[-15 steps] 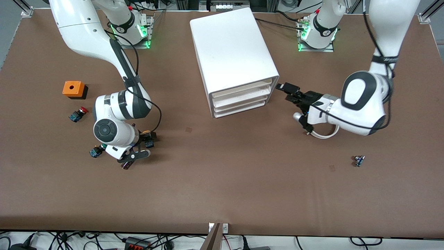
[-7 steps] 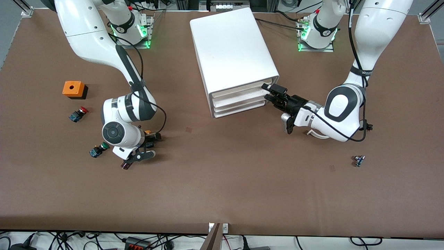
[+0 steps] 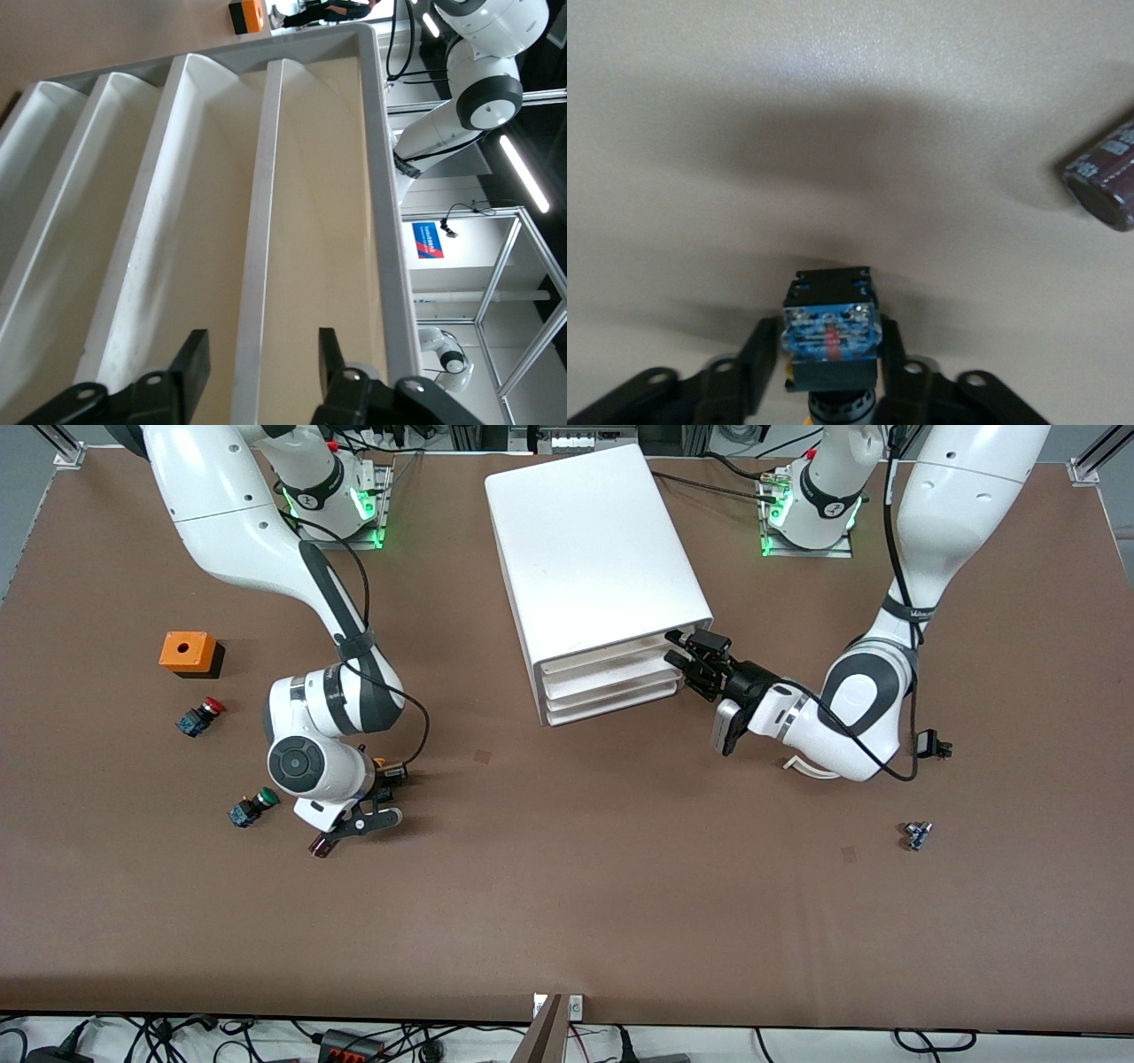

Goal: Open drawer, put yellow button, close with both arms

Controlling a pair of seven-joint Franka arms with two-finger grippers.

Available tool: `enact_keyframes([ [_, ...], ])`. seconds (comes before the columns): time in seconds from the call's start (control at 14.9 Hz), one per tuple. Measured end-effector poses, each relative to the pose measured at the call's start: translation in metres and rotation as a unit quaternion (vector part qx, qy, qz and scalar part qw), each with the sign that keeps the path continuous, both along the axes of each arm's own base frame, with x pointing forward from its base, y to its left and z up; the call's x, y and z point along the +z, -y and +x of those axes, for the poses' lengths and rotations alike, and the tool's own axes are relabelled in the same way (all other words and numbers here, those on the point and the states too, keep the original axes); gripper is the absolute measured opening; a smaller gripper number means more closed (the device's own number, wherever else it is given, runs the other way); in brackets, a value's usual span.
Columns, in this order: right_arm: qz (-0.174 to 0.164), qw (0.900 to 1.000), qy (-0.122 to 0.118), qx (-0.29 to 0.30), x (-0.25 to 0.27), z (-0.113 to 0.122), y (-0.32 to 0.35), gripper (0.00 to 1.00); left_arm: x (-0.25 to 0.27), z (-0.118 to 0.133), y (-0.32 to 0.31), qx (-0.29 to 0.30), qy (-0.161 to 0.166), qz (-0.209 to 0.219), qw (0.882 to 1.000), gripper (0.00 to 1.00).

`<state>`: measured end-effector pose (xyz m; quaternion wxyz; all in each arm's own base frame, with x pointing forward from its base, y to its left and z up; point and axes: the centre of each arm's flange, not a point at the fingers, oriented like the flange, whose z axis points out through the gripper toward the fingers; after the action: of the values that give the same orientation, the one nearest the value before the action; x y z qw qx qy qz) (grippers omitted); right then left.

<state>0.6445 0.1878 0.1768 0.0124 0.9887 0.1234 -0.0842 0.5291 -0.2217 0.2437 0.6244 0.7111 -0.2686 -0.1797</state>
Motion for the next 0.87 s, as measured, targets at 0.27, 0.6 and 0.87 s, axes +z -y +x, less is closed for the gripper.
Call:
enact_keyframes([
  [0.27, 0.003, 1.000, 0.010, 0.000, 0.008, 0.007, -0.001, 0.41, -0.006, -0.006, 0.002, 0.000, -0.005, -0.006, 1.000, 0.32],
  [0.6, 0.013, 0.999, 0.039, 0.002, 0.049, 0.031, -0.011, 0.41, -0.012, -0.006, 0.002, 0.002, -0.010, -0.008, 1.000, 0.15],
  [0.87, 0.013, 0.999, 0.030, 0.005, 0.114, 0.049, -0.018, 0.41, -0.011, 0.007, 0.000, 0.008, 0.001, -0.009, 1.000, 0.15],
])
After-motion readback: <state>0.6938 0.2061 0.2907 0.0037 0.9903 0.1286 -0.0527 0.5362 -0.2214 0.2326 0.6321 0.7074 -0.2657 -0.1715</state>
